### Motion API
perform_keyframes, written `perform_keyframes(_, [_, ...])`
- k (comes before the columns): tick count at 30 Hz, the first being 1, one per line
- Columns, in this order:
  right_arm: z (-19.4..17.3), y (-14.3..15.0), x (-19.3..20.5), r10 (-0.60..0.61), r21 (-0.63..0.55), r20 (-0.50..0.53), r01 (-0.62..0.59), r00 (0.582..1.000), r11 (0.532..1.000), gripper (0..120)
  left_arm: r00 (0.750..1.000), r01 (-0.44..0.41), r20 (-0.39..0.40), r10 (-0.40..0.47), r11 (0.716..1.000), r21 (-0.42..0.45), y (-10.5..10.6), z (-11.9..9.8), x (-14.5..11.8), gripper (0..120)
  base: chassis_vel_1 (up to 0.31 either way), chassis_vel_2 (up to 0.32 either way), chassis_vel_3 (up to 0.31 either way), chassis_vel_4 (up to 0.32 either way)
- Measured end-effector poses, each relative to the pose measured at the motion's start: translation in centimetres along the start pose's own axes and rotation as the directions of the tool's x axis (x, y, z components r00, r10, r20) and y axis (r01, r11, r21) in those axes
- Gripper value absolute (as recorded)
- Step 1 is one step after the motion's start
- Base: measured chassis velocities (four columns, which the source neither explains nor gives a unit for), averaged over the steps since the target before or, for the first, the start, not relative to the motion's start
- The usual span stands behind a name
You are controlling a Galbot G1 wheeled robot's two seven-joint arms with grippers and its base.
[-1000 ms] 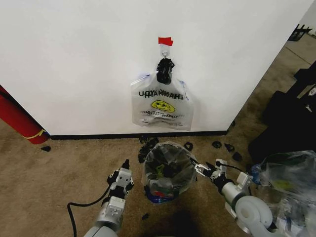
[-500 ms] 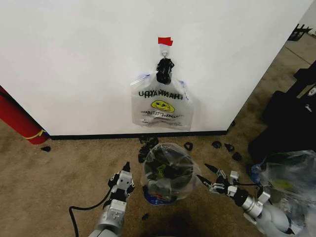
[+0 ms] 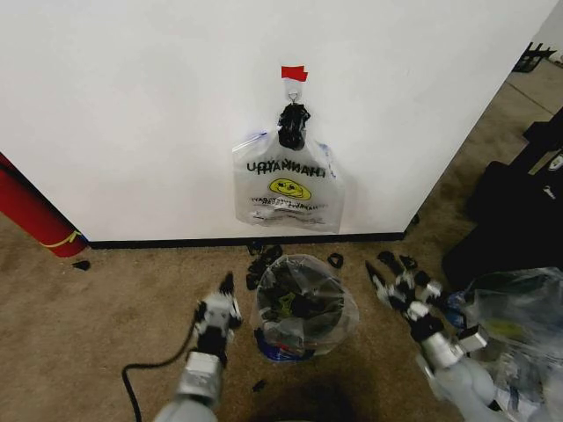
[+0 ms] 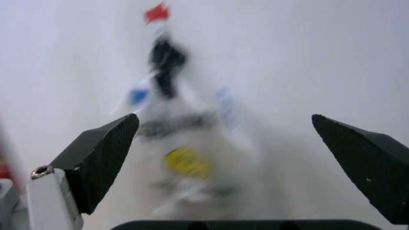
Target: Pick up the garbage bag from the wall and place it over the trash bin.
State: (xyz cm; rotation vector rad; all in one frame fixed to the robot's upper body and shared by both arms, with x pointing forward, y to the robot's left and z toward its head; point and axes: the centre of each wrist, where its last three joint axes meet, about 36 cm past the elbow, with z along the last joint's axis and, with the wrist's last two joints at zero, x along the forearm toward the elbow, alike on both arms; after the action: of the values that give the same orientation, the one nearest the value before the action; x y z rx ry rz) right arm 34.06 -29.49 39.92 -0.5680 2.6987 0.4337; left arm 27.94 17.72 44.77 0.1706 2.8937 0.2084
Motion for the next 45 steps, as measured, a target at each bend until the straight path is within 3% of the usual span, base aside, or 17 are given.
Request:
perform_keyframes(1, [-2.0, 1.2, 0.2, 0.051, 0.133, 0.049, -0.057, 0.997, 0.989, 100, 0.996, -0.013, 0.093, 0.013, 1.000, 0.002, 0.7, 0.0, -0.7, 16, 0.000, 0.000, 0.000, 0.000])
perform_keyframes(3, [-3.8, 0.9, 1.2, -0.003, 0.321, 0.143, -0.044, 0.990, 0.946, 100, 0.980, -0.018, 0.197, 0.016, 1.000, 0.009, 1.4, -0.2, -1.4, 24, 0.000, 0.000, 0.000, 0.000])
perform_keyframes(7, [-5.2, 0.0, 3.1, -0.096, 0.450, 0.167, 0.010, 0.981, 0.893, 100, 0.971, 0.018, 0.237, -0.031, 0.998, 0.057, 1.7, -0.4, -1.8, 38, 0.000, 0.000, 0.000, 0.000])
perform_keyframes(11, [-4.7, 2.2, 4.1, -0.027, 0.388, 0.162, -0.039, 0.987, 0.921, 100, 0.970, 0.036, 0.234, -0.070, 0.988, 0.148, 2.1, -0.4, -2.1, 52, 0.000, 0.000, 0.000, 0.000])
perform_keyframes(24, [-2.6, 3.3, 3.7, 0.087, 0.419, 0.176, -0.155, 0.981, 0.895, 100, 0.980, 0.025, 0.194, -0.045, 0.995, 0.101, 3.4, 1.0, -1.9, 98, 0.000, 0.000, 0.000, 0.000])
perform_keyframes(30, [-2.2, 3.8, 3.7, 0.161, 0.400, 0.196, -0.229, 0.967, 0.887, 100, 0.982, 0.018, 0.185, -0.038, 0.994, 0.110, 3.3, 0.9, -1.9, 100, 0.000, 0.000, 0.000, 0.000])
perform_keyframes(35, [-2.1, 3.7, 4.1, 0.175, 0.410, 0.178, -0.234, 0.968, 0.882, 100, 0.992, 0.043, 0.113, -0.064, 0.982, 0.182, 2.2, -0.7, -2.1, 100, 0.000, 0.000, 0.000, 0.000])
perform_keyframes(40, [-2.1, 3.7, 4.3, 0.169, 0.437, 0.118, -0.204, 0.978, 0.876, 100, 0.993, 0.019, 0.108, -0.035, 0.989, 0.146, 2.3, -0.5, -2.0, 100, 0.000, 0.000, 0.000, 0.000])
perform_keyframes(45, [-1.9, 3.0, 4.3, 0.137, 0.544, 0.089, -0.163, 0.987, 0.823, 100, 0.991, -0.030, 0.130, 0.014, 0.992, 0.121, 2.7, -0.2, -1.5, 100, 0.000, 0.000, 0.000, 0.000])
